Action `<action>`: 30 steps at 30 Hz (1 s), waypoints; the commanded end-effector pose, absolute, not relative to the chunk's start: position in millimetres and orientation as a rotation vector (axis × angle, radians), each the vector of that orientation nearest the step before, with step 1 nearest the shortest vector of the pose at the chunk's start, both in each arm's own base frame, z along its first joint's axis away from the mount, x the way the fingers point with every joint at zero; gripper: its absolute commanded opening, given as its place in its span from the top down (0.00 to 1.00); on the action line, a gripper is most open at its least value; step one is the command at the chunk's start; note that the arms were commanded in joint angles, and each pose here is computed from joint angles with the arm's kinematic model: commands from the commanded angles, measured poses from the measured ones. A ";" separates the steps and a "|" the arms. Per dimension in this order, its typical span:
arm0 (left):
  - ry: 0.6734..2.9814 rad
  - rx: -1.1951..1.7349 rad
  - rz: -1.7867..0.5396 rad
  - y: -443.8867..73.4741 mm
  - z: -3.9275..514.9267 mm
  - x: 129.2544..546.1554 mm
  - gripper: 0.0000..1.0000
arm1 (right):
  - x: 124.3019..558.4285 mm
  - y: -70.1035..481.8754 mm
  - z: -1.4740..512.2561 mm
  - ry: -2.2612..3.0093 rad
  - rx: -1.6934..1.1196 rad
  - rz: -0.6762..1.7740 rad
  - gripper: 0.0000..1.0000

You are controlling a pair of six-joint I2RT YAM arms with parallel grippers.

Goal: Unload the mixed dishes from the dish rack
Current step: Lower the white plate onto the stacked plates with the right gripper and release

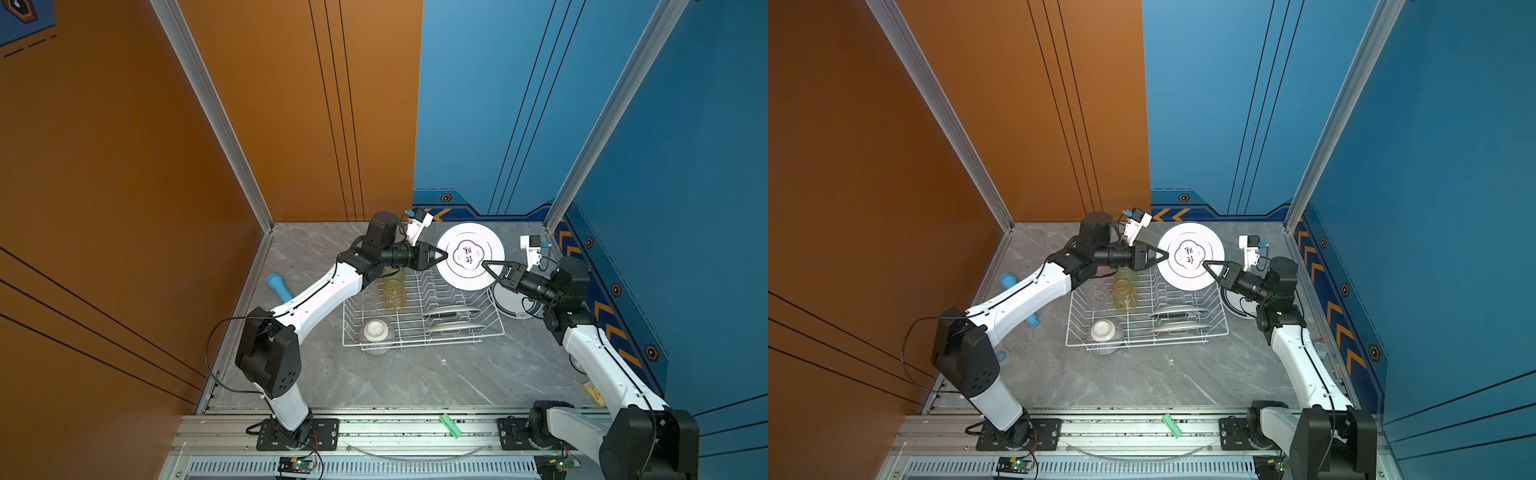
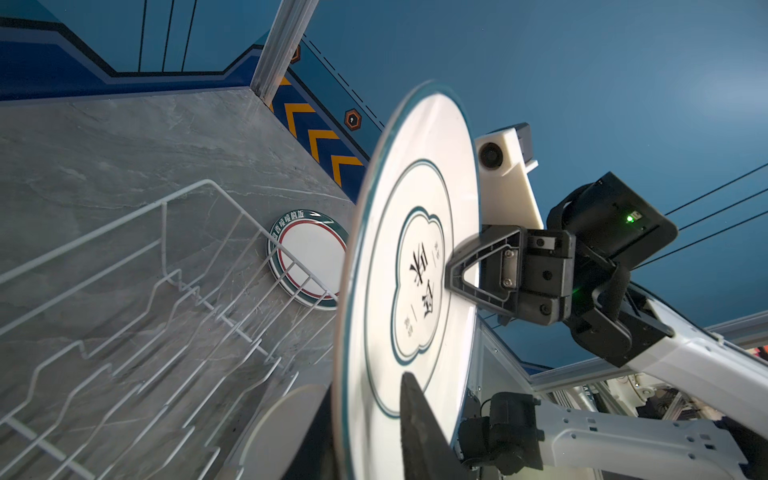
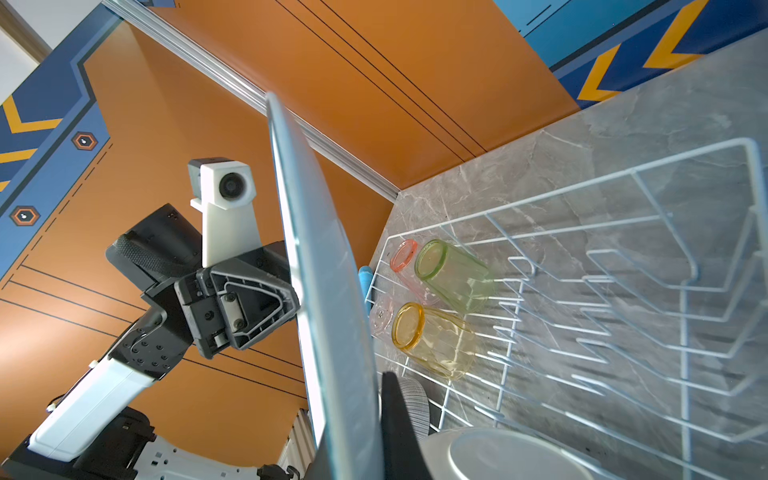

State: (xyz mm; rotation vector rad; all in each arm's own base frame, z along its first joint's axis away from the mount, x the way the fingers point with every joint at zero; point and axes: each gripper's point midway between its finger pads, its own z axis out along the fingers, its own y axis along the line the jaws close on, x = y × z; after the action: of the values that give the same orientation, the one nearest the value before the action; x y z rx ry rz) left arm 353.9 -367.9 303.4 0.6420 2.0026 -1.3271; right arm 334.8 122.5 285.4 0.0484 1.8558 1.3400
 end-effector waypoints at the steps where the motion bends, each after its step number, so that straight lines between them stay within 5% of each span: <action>1: 2.000 0.684 -1.232 -360.8 309.4 347.7 0.71 | 340.3 110.3 295.9 1.819 0.080 1.300 1.00; 14: 2.215 0.726 -0.613 -296.9 248.7 324.3 0.69 | 340.9 -27.2 218.6 2.017 0.605 0.814 1.00; 30: 2.249 0.731 -0.551 -283.3 233.5 317.1 0.68 | 357.3 -78.3 120.0 2.120 0.930 0.758 1.00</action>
State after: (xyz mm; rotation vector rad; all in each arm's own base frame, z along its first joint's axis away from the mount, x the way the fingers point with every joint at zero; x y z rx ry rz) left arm 319.4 -289.1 230.2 0.7186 2.2554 -0.5846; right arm 347.6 -70.7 118.0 0.9505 2.1620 0.7772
